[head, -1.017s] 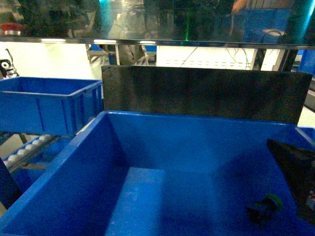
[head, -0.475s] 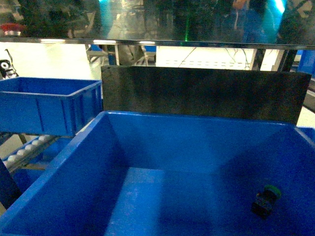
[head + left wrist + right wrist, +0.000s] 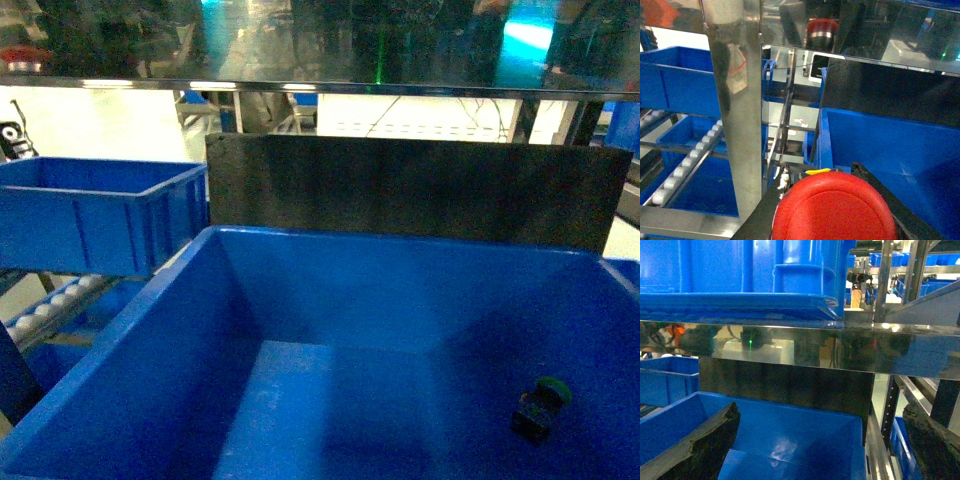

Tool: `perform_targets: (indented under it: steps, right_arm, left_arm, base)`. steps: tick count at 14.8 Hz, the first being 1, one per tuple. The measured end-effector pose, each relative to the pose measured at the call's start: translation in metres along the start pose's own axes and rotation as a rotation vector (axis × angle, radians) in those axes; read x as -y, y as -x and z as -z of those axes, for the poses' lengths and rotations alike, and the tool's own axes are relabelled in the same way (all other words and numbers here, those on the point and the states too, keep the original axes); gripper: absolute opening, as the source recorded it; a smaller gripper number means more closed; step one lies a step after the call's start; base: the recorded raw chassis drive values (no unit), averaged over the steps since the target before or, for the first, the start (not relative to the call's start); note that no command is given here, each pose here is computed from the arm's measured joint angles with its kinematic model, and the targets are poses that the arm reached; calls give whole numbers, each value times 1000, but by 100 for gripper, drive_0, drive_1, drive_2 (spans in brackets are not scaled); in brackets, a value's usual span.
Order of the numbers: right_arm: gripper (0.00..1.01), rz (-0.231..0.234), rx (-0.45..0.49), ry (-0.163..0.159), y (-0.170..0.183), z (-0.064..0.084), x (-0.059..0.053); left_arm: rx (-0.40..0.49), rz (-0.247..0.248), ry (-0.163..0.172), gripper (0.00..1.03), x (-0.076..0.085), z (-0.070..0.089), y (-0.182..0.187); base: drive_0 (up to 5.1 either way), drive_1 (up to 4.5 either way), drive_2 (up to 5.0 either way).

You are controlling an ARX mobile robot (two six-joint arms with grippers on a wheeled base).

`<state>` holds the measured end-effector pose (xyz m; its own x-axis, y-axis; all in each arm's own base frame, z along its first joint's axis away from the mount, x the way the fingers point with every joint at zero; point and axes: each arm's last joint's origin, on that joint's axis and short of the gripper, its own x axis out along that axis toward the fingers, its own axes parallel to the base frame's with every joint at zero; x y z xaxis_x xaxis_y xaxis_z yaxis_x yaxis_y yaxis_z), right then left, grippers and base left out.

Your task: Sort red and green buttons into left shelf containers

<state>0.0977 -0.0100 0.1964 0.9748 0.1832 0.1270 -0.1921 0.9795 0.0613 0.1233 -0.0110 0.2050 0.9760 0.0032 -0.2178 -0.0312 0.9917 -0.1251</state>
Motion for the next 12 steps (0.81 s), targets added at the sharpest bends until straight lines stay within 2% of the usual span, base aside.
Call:
perform_targets:
  steps: [1,2,4,7,10,12]
  right_arm:
    - [98,0,0,0,0,0,0]
    - [98,0,-1,0,0,0,0]
    - [98,0,0,0,0,0,0]
    - [98,0,0,0,0,0,0]
    - [98,0,0,0,0,0,0]
    - [98,0,0,0,0,0,0]
  left_arm:
    - [-3,12,1,30,2,2,-1]
    - [-29,50,4,30,7,9,-4]
    - [-77,111,-27,30,18,26,-13]
    - [-84,153,-53,30,36,36,-30]
    - [-140,133,-60,30,48,52,-51]
    - [-125,129,-57,30,61,47,-63]
  base:
    - [0,0,0]
    - [0,0,0]
    - [0,0,0]
    - [0,0,0]
    - [0,0,0]
    - [0,0,0]
